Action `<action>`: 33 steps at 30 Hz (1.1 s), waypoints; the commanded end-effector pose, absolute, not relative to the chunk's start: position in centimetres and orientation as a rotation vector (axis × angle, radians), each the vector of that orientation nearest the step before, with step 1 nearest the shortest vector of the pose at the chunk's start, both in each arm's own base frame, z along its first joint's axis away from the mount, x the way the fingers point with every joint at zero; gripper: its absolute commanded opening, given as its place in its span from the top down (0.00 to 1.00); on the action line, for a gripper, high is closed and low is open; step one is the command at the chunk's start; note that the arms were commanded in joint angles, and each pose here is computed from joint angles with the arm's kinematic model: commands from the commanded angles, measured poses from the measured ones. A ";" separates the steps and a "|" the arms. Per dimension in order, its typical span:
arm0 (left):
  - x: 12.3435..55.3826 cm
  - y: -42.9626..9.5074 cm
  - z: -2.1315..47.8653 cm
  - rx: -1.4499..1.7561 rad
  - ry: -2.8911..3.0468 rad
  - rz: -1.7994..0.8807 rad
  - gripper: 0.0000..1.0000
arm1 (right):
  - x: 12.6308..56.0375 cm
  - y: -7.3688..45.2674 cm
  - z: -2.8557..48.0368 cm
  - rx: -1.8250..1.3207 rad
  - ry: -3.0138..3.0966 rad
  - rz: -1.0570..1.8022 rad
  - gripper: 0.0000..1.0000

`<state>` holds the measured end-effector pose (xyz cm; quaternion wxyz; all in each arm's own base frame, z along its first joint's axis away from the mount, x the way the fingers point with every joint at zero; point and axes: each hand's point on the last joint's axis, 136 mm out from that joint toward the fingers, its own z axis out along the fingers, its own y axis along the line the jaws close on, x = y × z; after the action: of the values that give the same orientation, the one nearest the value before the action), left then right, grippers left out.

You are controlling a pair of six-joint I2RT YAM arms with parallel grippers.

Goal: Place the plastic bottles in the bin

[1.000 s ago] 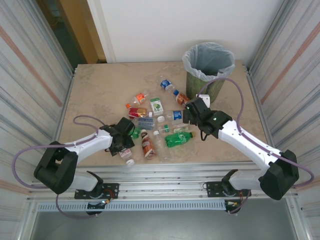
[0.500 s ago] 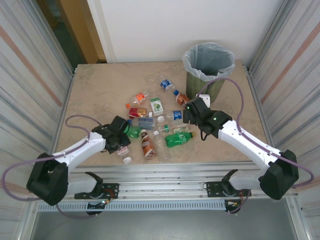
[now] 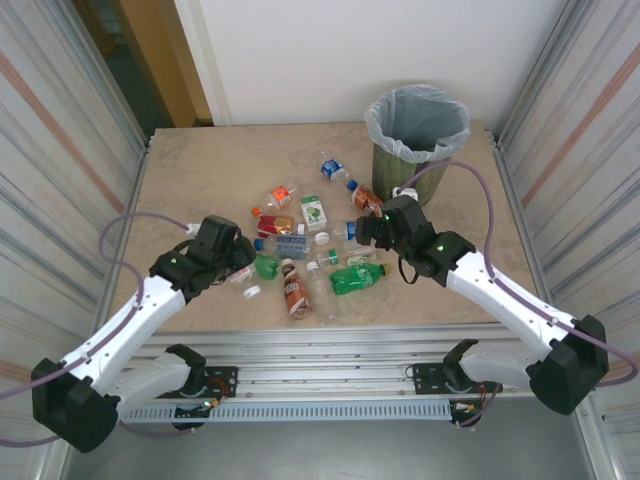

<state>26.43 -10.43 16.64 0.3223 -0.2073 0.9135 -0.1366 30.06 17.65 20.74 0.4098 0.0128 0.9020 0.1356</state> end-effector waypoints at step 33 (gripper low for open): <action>36.9 -24.2 27.7 -0.309 2.069 -1.140 0.50 | 32.0 36.0 26.7 -0.373 1.923 0.978 0.27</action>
<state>36.68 -23.21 25.78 0.3725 -0.1255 0.8273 -0.4015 30.80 35.43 24.55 0.4314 -0.1552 0.8039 0.3789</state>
